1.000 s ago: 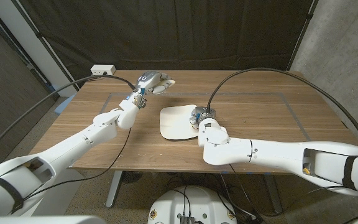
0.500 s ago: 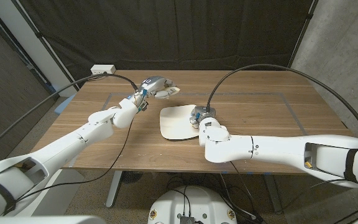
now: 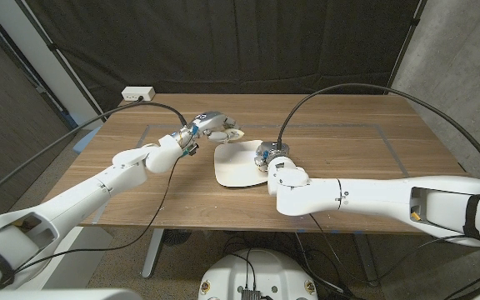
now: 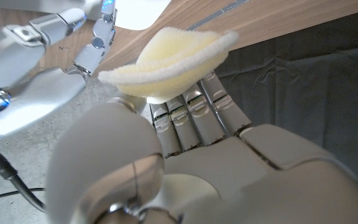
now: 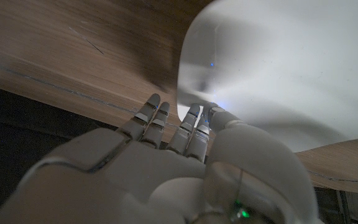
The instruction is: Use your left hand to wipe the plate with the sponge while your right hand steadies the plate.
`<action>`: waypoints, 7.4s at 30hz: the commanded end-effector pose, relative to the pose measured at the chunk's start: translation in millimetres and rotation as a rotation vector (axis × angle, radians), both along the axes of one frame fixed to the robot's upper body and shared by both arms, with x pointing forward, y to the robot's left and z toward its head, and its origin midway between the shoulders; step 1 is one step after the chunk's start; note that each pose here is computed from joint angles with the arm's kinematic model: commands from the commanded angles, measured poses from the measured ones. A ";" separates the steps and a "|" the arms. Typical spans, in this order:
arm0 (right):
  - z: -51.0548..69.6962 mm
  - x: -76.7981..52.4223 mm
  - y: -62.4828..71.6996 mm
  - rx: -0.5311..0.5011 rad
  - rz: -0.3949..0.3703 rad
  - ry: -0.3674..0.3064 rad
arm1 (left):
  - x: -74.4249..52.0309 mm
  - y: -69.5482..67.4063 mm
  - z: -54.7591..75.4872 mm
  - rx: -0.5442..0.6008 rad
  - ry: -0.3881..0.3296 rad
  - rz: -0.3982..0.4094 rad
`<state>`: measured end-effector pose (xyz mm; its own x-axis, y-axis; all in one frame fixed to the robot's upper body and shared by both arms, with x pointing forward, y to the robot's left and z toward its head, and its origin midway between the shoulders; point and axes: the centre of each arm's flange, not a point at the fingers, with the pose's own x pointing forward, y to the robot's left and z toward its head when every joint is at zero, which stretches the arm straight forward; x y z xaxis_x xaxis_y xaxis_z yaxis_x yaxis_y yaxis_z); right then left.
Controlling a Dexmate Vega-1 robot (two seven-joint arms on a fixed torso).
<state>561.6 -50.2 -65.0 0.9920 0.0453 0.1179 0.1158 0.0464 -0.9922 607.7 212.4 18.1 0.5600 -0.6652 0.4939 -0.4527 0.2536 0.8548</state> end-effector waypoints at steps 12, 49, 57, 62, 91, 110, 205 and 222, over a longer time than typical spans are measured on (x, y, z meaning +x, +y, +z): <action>1.9 -2.4 1.0 -0.003 0.023 0.001 | 11.8 2.0 -43.9 0.145 -0.271 0.009; 1.3 -0.1 -4.4 -0.004 0.035 -0.007 | 23.0 -8.6 -46.8 0.252 -0.126 0.082; -0.3 3.9 -5.7 -0.013 0.034 0.002 | -1.6 -7.9 -30.6 0.163 -0.239 0.086; -0.6 5.0 -8.1 -0.007 0.035 -0.003 | -10.7 -13.9 -24.1 0.228 -0.234 0.129; -2.1 11.7 -12.8 -0.002 0.045 0.005 | -6.5 -37.3 -31.2 0.585 -0.263 0.333; 0.9 13.7 -20.8 -0.004 0.040 0.000 | 9.5 -37.6 -44.7 0.606 -0.265 0.317; 1.6 20.7 -32.4 -0.018 0.047 0.017 | 28.7 -50.7 -60.7 0.602 -0.256 0.077; 2.4 16.4 -30.4 -0.015 0.046 0.018 | 39.6 -68.3 -78.9 0.656 -0.304 0.056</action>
